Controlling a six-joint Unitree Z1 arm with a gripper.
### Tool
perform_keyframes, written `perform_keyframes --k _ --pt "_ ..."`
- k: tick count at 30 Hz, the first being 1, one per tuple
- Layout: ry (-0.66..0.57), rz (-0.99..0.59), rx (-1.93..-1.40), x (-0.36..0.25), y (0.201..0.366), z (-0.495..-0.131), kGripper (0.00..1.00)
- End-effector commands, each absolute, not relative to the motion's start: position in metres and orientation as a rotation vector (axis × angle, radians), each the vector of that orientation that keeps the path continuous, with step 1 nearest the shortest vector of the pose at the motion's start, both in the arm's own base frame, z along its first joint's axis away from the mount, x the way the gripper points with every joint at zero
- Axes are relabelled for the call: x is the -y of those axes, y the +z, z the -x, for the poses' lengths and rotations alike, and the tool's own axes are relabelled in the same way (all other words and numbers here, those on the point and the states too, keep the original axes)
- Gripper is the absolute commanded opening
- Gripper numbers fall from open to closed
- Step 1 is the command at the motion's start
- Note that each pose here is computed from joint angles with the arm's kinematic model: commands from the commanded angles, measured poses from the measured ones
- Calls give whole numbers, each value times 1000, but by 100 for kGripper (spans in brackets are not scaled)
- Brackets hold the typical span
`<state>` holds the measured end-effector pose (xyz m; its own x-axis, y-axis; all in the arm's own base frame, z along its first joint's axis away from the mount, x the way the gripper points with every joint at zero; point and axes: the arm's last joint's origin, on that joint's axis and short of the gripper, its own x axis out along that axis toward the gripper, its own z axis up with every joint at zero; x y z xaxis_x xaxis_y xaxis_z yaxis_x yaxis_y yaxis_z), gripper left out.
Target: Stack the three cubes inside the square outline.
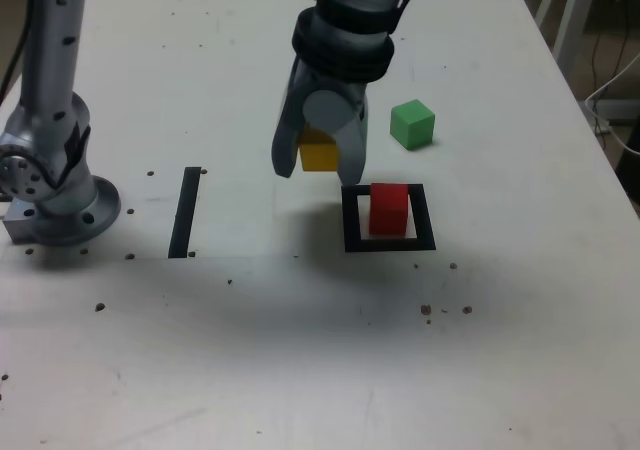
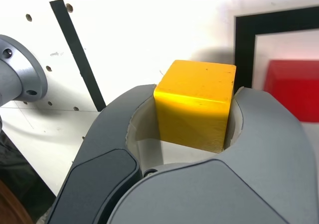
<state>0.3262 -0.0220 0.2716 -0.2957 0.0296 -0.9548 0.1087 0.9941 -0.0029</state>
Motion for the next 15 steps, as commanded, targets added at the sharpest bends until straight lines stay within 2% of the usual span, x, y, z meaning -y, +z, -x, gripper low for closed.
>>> perform_keyframes --k 1,15 --pt "-94 -134 -1874 31 274 -332 29" --pt "-166 -231 -1867 59 272 -364 29"
